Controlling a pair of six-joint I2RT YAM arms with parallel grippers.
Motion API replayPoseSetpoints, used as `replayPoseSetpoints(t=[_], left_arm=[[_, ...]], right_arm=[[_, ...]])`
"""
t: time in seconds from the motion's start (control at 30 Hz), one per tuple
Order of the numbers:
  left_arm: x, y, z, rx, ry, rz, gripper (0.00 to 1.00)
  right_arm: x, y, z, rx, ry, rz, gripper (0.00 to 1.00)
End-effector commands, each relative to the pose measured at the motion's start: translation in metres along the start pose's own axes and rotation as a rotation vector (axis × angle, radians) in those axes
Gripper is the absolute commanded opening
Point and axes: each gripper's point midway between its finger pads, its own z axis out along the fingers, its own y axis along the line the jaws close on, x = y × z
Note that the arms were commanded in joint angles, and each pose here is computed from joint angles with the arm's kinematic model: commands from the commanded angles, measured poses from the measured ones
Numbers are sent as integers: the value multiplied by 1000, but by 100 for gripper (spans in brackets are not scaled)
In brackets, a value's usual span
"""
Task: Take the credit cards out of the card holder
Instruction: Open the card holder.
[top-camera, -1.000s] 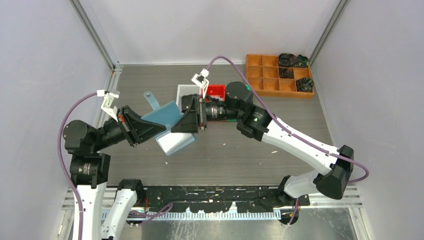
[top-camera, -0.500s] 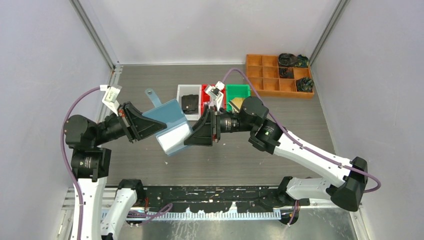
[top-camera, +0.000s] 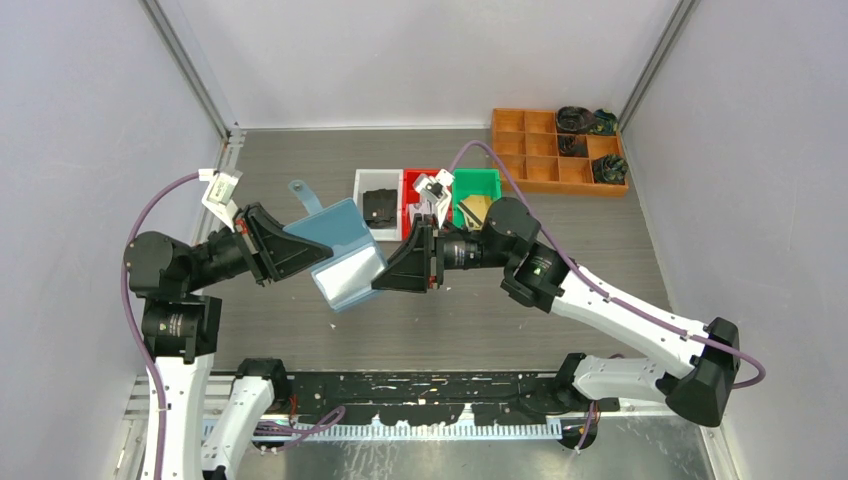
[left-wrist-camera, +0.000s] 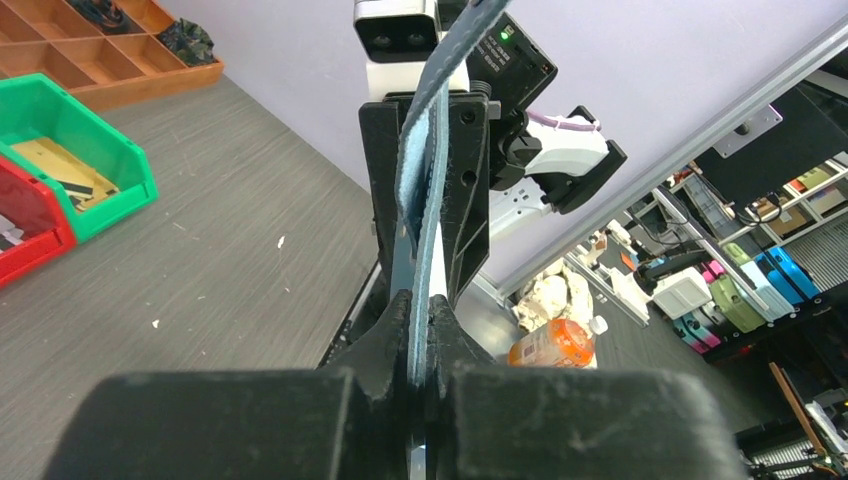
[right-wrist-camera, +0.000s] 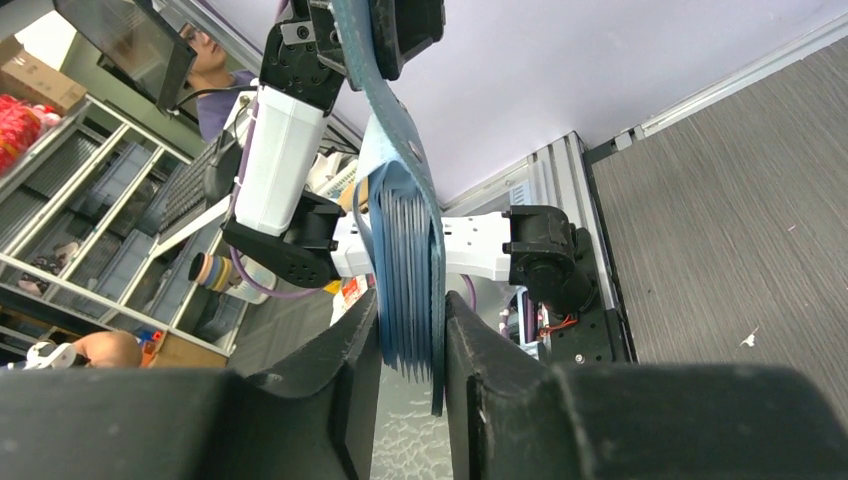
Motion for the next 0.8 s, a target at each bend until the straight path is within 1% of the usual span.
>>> replayPoseSetpoints(t=[0.0, 0.1, 0.2, 0.3, 0.4, 0.47, 0.77], left_arm=[[-11, -21, 0, 46, -7, 70, 0], [-10, -21, 0, 50, 1, 65, 0], [-9, -20, 0, 51, 6, 53, 0], [-7, -22, -1, 60, 15, 46, 0], [-5, -26, -2, 70, 25, 36, 0], [-4, -29, -3, 79, 31, 36, 0], [2, -29, -4, 92, 49, 38, 0]], right_arm=[[-21, 14, 3, -11, -41, -81, 32], [-23, 10, 3, 13, -54, -94, 36], [-35, 3, 6, 70, -118, -111, 52], [-49, 0, 10, 107, -171, -143, 52], [-60, 3, 14, 117, -194, -172, 48], [-66, 5, 17, 116, -204, -181, 48], [-79, 23, 28, 20, -231, -148, 50]])
